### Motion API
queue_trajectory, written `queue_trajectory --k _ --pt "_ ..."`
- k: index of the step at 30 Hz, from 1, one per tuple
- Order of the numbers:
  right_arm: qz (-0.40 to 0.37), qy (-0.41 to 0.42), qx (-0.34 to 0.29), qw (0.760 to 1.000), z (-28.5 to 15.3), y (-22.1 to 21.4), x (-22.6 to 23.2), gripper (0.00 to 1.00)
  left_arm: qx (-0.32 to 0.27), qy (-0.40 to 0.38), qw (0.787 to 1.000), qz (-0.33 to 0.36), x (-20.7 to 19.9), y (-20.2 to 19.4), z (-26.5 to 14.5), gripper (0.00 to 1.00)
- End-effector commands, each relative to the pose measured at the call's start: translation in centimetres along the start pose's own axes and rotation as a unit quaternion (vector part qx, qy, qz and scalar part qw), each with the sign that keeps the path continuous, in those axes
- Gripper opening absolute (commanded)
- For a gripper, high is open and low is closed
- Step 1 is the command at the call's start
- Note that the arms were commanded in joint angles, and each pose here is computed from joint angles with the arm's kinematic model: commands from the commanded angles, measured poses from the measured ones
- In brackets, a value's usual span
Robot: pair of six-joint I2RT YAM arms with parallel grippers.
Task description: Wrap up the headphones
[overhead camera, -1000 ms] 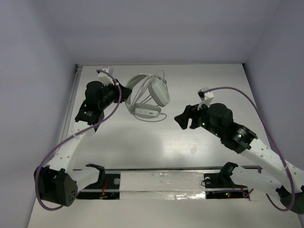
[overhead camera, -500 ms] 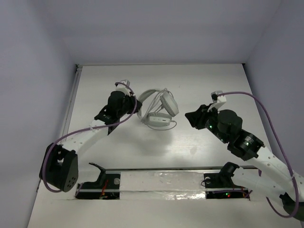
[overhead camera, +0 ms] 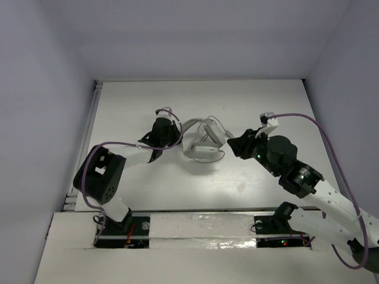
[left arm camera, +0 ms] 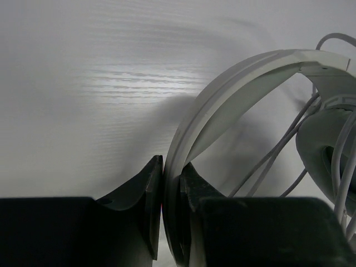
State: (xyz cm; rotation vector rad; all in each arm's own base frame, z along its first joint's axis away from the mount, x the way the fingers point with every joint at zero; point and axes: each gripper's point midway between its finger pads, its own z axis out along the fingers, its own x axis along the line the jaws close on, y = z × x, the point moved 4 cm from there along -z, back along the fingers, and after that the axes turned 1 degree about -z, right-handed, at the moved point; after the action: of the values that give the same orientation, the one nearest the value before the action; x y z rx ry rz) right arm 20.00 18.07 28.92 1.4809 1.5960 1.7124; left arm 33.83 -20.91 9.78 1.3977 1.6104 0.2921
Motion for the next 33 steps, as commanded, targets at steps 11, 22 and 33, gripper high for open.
queue_trajectory --k 11,22,33 --pt "0.003 0.01 -0.029 1.0 1.3 0.3 0.3 0.44 -0.12 0.079 0.99 0.004 -0.4 5.7 3.2 0.2" --pt "0.014 0.007 -0.058 0.998 0.1 2.5 0.7 0.88 -0.146 0.095 0.985 0.007 -0.5 7.3 2.0 0.59" --pt "0.032 -0.007 -0.131 0.991 -2.5 7.0 0.8 1.0 -0.264 0.074 0.962 -0.016 -3.0 14.0 -7.7 0.99"
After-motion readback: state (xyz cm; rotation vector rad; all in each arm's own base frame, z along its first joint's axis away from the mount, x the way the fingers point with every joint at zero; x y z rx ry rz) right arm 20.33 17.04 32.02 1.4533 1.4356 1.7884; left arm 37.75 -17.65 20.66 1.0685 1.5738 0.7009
